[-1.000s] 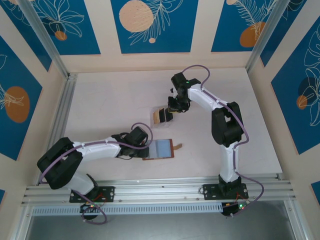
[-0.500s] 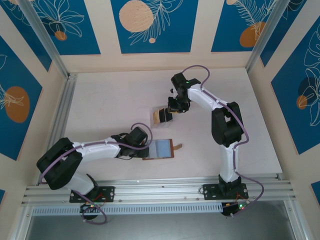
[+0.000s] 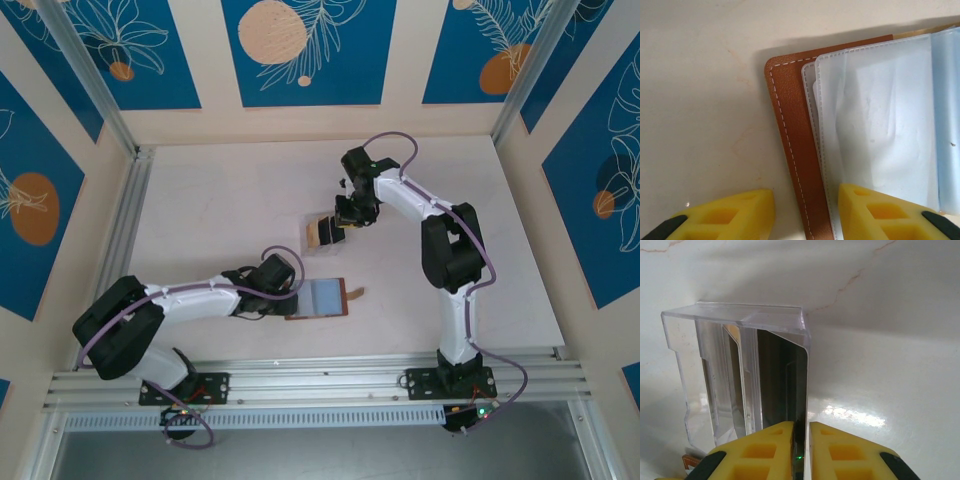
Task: Put the credit cards into the card holder
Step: Pick up the credit card from the storage box.
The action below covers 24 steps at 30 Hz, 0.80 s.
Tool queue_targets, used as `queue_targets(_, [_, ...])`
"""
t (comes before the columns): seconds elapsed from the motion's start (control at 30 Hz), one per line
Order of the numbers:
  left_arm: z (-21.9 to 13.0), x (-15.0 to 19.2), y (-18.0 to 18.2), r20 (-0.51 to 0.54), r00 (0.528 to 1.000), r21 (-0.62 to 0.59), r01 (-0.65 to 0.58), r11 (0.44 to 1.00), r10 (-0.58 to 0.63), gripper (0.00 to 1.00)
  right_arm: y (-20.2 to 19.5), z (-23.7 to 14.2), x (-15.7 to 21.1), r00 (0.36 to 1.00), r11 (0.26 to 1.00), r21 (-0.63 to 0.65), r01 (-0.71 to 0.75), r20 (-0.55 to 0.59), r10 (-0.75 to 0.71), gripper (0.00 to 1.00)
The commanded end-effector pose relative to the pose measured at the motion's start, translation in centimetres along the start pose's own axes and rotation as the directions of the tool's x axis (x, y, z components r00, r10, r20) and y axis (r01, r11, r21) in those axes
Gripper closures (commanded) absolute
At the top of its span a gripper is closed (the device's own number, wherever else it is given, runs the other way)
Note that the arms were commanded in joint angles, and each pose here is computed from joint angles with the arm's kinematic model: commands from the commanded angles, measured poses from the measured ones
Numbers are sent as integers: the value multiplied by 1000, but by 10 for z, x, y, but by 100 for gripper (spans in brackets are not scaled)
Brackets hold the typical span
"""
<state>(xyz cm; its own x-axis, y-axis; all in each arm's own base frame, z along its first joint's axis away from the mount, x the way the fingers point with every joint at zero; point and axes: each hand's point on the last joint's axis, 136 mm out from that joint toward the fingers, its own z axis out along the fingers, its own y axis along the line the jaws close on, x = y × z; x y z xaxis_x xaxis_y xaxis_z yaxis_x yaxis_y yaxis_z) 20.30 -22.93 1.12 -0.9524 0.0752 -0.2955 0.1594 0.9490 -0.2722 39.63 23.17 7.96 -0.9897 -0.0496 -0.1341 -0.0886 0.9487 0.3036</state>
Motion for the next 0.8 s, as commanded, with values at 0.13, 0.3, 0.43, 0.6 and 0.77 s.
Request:
queue_targets(0.13, [27, 20, 1, -51, 999, 19, -2, 1000, 3, 60, 10, -17, 0, 999, 999, 17, 39, 14, -39, 81])
queue_targets(0.3, [28, 19, 0, -52, 999, 21, -3, 1000, 5, 60, 10, -19, 0, 999, 998, 35, 50, 19, -51, 78])
queue_targets(0.43, [29, 19, 0, -55, 998, 20, -3, 1000, 4, 60, 13, -18, 1, 999, 998, 23, 52, 15, -53, 78])
queue_targets(0.6, [29, 20, 0, -55, 998, 19, -5, 1000, 6, 60, 15, -18, 1, 998, 998, 26, 56, 16, -57, 78])
queue_targets(0.77, [29, 19, 0, -55, 998, 18, -3, 1000, 4, 60, 16, -20, 2, 998, 997, 37, 64, 18, -65, 78])
